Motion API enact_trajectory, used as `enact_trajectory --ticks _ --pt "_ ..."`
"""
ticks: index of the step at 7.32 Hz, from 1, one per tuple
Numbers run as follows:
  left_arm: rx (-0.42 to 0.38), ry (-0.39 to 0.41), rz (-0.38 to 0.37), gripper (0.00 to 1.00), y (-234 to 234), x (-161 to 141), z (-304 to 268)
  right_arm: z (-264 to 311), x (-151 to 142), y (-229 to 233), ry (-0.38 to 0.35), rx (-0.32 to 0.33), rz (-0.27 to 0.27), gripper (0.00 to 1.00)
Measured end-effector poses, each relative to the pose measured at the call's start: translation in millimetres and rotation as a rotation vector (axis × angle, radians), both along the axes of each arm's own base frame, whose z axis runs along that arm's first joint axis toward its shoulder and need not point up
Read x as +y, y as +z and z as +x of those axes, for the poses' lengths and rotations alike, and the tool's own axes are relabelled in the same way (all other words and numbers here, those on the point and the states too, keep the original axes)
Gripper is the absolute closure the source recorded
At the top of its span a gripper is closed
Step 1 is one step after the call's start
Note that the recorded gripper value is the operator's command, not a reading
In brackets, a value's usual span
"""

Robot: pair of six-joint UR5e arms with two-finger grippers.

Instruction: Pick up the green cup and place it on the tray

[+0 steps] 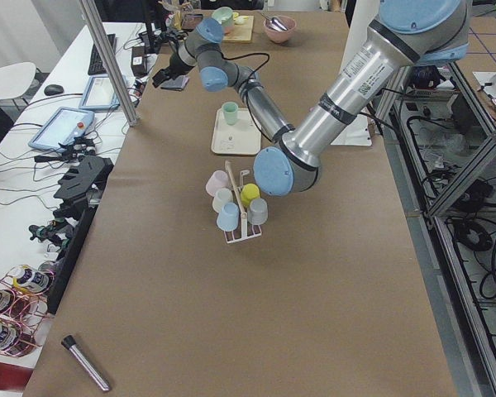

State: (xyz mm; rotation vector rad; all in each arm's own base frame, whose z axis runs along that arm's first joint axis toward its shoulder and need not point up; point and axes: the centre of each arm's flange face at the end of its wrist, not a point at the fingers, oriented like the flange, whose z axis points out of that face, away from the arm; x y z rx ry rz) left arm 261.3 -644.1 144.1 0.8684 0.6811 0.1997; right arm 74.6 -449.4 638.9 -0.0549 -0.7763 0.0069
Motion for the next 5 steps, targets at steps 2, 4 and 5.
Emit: enact_trajectory --ticks 2,4,5 --pt "-0.007 0.038 -0.295 0.01 80.1 -18.7 -82.2 -0.3 2.5 1.5 0.0 -0.003 -0.006 0.0" --pt "0.022 0.043 -0.583 0.01 232.8 2.1 -146.8 0.0 4.8 4.2 0.0 0.001 -0.01 0.0" --pt "0.083 0.05 -0.716 0.01 291.7 16.2 -179.9 0.0 6.7 6.2 -0.001 0.001 -0.014 0.0"
